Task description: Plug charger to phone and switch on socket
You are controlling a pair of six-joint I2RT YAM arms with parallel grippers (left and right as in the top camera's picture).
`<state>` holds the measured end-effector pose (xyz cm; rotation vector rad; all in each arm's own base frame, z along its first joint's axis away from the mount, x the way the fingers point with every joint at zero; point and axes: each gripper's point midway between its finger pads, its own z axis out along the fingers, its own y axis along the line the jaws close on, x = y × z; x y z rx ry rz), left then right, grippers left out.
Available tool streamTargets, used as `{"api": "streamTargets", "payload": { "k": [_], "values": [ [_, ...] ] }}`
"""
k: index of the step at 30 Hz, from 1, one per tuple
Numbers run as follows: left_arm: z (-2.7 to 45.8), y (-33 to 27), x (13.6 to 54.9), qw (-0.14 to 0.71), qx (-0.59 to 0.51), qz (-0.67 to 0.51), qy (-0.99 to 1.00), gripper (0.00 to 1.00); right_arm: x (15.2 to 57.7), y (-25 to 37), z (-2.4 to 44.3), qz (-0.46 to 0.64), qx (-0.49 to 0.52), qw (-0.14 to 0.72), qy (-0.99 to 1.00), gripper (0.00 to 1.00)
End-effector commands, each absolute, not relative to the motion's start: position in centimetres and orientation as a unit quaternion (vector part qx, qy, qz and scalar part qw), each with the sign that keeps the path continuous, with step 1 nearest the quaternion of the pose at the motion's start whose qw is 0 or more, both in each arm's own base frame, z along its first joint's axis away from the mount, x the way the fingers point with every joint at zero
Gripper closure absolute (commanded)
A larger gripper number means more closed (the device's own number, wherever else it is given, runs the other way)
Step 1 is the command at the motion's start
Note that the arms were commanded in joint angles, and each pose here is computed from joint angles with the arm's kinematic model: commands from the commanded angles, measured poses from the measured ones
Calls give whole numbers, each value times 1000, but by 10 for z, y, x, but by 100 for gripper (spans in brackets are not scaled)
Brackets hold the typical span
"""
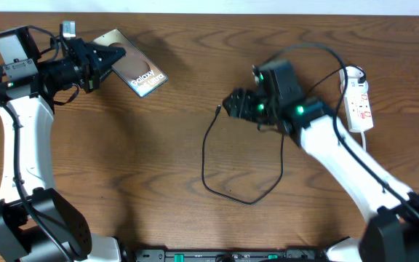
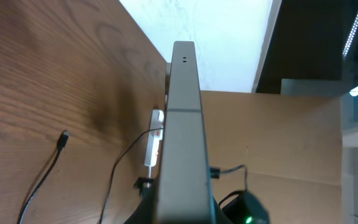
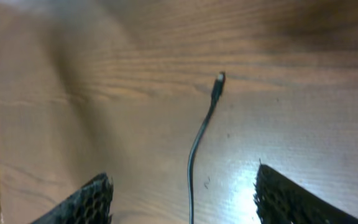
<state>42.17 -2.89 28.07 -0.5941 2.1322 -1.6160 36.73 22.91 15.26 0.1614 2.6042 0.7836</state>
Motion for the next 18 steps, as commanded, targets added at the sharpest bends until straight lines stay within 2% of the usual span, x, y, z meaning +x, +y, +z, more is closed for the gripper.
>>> {"api": "streamTargets", "payload": {
  "k": [1, 3, 11, 18],
  "values": [
    [303, -35, 414, 205, -176, -599, 753, 92, 388, 245, 155, 264, 22, 207, 942, 34],
    [304, -35, 413, 204, -177, -600, 753, 93, 396, 254, 147, 256, 25, 196, 946, 45],
    [304, -35, 413, 202, -178, -602, 752, 93, 401, 278, 85, 206, 85, 156, 962, 60],
    [303, -35, 412, 200, -180, -602, 752, 93, 400, 288, 40, 171, 102, 147, 969, 63]
  ]
}}
